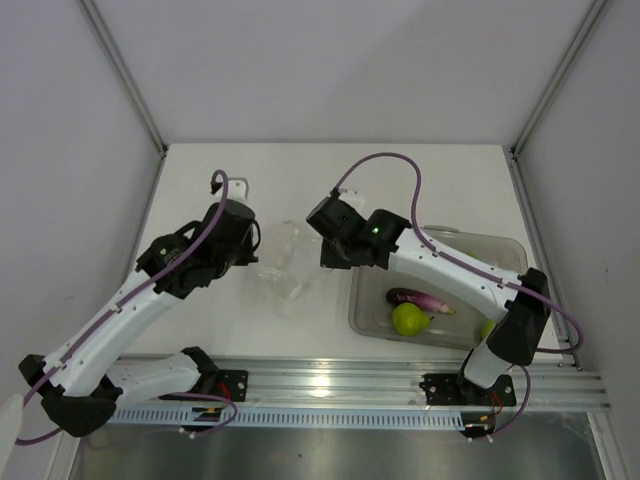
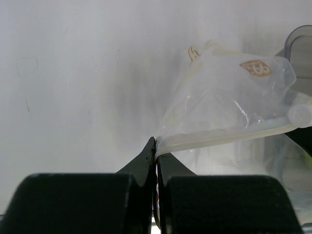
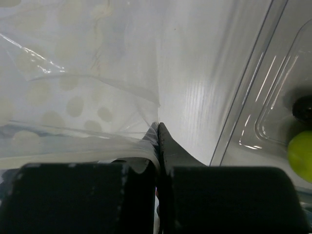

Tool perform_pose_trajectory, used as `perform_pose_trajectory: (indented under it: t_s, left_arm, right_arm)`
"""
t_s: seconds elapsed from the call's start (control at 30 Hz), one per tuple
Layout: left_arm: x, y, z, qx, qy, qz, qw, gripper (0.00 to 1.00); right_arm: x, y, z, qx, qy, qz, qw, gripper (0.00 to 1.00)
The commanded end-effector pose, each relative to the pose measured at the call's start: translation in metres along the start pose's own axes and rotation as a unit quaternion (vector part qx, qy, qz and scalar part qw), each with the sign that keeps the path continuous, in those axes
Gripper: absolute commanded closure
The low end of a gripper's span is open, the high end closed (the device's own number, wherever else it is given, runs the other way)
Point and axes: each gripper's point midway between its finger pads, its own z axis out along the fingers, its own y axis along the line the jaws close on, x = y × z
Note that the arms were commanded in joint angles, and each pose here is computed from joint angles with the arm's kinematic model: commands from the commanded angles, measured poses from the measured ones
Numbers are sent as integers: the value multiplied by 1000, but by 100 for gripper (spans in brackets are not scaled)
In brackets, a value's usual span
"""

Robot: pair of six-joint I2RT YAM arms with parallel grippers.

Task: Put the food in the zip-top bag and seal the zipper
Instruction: Open the zipper of the food storage bag at the center of the board, then pick up the fake fruit from the bin.

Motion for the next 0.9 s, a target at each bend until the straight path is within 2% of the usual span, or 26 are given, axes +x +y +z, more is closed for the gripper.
perform_pose_trajectory:
  t_s: [0.0, 0.07, 0.17, 0.27, 0.37, 0.47, 0.5, 0.53, 0.57, 0.63, 0.67, 0.77, 0.87]
  left_arm:
    - [-7, 27, -5, -65, -25, 9, 998, 99]
    - [-3, 27, -2, -68, -12, 22, 997, 99]
    - [0, 14, 0, -31, -4, 39, 999, 99]
    - [3, -14, 2, 42, 13, 47, 998, 99]
    - [3, -29, 0, 77, 23, 42, 996, 99]
    - [4, -35, 3, 85, 32, 44, 995, 99]
    - [7, -35, 7, 77, 44, 47, 995, 99]
    - [9, -33, 10, 68, 47, 49, 995, 99]
    - [12, -32, 12, 62, 51, 51, 995, 99]
    - [14, -31, 16, 57, 50, 49, 996, 99]
    - [16, -31, 18, 58, 51, 48, 996, 99]
    - [19, -32, 21, 62, 48, 45, 996, 99]
    - [18, -34, 23, 63, 45, 43, 996, 99]
  right_arm:
    - [1, -37, -3, 47, -5, -12, 999, 100]
    - [9, -43, 6, 43, 9, -13, 999, 100]
    - [11, -43, 12, 21, 10, -18, 1000, 100]
    - [7, -29, 16, -25, 16, -23, 999, 94]
    - [7, -14, 19, -65, 30, -36, 997, 87]
    - [-1, -1, 23, -75, 28, -50, 996, 71]
    - [-4, 2, 27, -73, 29, -49, 996, 56]
    - [-5, 5, 28, -76, 31, -51, 995, 54]
    - [-5, 5, 29, -74, 33, -54, 995, 49]
    - [-11, 9, 29, -73, 25, -56, 995, 46]
    - [-13, 10, 27, -72, 19, -58, 996, 38]
    - [-22, 12, 16, -72, -4, -58, 996, 28]
    - [-34, 11, -5, -80, -30, -45, 995, 23]
